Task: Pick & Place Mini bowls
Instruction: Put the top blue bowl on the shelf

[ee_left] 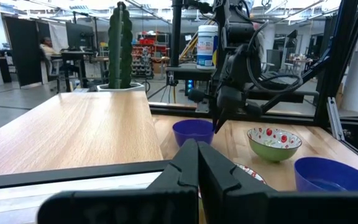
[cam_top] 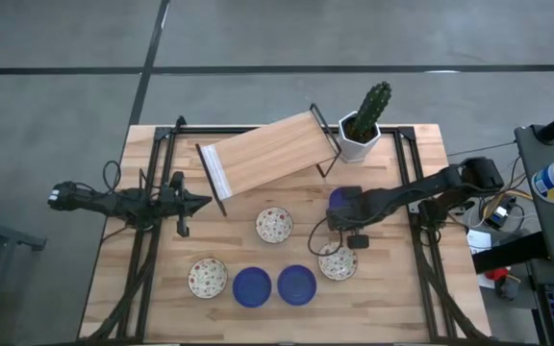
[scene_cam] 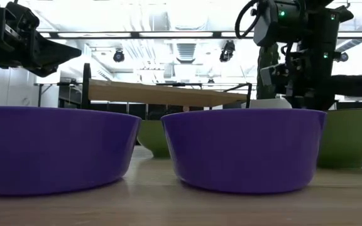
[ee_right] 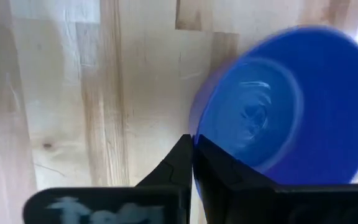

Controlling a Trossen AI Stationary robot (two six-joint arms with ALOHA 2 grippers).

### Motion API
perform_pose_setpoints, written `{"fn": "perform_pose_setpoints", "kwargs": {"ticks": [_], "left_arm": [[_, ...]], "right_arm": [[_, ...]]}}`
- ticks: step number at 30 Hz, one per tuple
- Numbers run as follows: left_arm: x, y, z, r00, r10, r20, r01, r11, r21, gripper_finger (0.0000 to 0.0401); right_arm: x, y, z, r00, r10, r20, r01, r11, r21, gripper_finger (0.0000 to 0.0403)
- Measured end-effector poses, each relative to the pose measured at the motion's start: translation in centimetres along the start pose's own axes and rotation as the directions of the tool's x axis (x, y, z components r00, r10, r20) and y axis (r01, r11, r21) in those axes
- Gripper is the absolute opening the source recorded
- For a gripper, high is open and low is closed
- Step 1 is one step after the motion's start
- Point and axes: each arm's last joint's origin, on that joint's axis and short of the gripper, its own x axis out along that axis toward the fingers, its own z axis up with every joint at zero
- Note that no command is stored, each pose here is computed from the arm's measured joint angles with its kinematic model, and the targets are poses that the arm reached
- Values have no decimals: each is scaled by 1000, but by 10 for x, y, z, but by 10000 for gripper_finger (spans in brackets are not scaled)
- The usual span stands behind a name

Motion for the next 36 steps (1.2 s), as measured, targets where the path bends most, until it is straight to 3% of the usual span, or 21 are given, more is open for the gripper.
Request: {"fn": "perform_pose_setpoints", "kwargs": {"ticks": [9,18,27,36], "left_arm": [[0,0,0,1000,0,0,0,1000,0,0],[0,0,0,1000,0,0,0,1000,0,0],[0,0,0,1000,0,0,0,1000,0,0],[0,0,0,1000,0,0,0,1000,0,0]], "right_arm": [[-33,-6,10,999,-8,32,7,999,35,9],[-100,-17,47,975,-44,219,44,999,4,9],[-153,-33,66,897,-215,386,253,966,-51,9],[-166,-72,75,852,-300,430,345,938,-29,8]]}}
